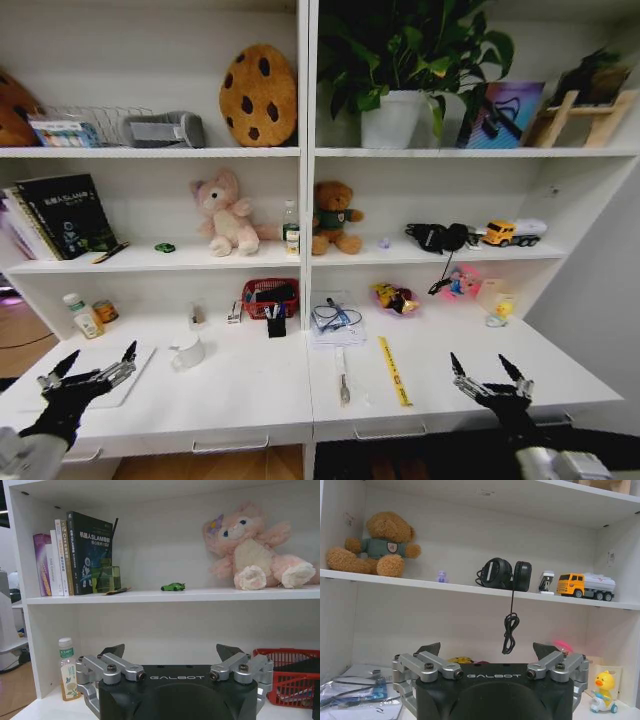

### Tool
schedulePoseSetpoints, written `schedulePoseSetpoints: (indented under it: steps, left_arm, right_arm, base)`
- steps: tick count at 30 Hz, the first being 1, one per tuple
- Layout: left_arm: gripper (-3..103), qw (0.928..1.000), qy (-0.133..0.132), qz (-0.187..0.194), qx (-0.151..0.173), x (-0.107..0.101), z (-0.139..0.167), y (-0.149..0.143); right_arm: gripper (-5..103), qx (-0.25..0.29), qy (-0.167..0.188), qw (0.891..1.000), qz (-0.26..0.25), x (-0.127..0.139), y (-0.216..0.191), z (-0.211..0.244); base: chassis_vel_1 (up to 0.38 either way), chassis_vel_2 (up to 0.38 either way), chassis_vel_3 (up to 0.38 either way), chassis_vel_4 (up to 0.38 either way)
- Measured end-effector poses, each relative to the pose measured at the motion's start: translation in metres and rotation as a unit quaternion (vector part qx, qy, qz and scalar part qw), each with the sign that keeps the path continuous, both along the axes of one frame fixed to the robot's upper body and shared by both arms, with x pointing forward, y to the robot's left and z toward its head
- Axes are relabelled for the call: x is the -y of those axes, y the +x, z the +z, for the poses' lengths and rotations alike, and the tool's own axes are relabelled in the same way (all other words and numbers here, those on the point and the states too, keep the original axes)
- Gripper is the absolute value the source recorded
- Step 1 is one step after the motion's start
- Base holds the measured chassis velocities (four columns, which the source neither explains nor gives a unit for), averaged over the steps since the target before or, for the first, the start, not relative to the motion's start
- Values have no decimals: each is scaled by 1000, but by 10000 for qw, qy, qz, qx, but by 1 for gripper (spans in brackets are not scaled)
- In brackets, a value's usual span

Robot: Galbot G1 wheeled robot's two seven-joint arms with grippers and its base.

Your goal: Organize the objects on the table.

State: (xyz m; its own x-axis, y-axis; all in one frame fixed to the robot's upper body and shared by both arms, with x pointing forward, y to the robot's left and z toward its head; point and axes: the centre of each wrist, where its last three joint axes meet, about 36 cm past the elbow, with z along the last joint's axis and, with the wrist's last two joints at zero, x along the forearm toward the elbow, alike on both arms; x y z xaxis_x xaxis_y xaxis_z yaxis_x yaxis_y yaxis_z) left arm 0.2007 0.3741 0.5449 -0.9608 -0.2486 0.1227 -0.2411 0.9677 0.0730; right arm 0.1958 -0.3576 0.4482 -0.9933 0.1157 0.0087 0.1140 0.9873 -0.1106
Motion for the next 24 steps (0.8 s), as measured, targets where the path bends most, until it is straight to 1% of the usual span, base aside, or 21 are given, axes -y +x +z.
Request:
schedulePoseSetpoints:
  steps: [4,12,18,24]
  left_arm:
    - [100,10000,0,0,1,0,0,0]
    - [100,10000,-1,0,0,0,0,0]
    - [100,10000,-1,0,0,0,0,0]
    - [100,10000,0,0,0,0,0,0]
  right_arm:
    - [100,-2,1,10000,-1,0,0,0]
    - [100,-6,5,10000,-4,0,0,0]
    - [100,-10,7,10000,-6,0,0,-1]
    - [100,-12,9,10000,-8,0,0,-1]
  base:
    - [110,93,-142,-111]
    - [208,212,-208,-215]
    - [283,289,-280,-286]
    - [344,340,-344,-356]
